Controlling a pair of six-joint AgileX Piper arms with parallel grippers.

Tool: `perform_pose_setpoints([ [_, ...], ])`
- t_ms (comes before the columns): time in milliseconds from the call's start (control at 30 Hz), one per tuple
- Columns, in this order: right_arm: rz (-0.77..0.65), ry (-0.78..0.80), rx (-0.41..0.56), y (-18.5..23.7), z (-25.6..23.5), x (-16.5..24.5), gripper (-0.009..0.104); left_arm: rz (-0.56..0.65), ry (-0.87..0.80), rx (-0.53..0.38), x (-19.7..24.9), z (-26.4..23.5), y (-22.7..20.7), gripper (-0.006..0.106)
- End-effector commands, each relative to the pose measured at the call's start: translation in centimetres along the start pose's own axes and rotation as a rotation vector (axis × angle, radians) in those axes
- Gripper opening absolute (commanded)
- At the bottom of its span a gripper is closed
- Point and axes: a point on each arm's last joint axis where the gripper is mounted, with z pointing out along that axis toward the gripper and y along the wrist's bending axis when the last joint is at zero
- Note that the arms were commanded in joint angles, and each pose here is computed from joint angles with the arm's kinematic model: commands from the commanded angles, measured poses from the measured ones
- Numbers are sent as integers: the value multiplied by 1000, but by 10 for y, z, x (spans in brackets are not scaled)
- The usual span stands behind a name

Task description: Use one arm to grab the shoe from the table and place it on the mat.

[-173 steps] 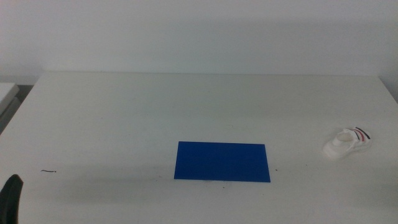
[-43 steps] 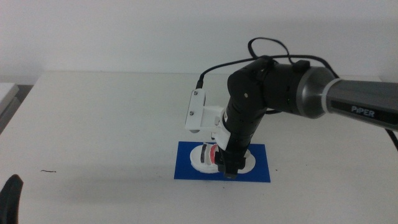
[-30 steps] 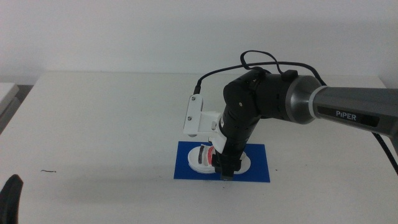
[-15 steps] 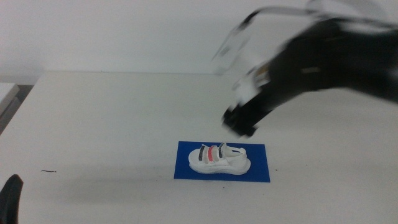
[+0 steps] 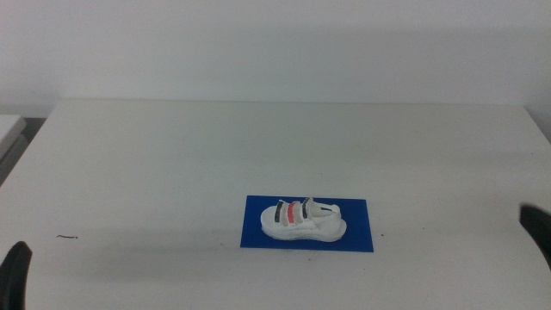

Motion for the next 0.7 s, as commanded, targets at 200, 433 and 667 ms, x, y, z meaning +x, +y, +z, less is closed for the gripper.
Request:
perform_pose_setpoints([
  [200,14,-197,19,5,-29,76,83,-4,-8,1,-1,0,0,94],
  [433,-16,-274,40,6,-30,105,83,-4,-8,1,-1,0,0,94],
  [667,-7,-209,42,6,-28,111,83,-4,-8,1,-1,0,0,94],
])
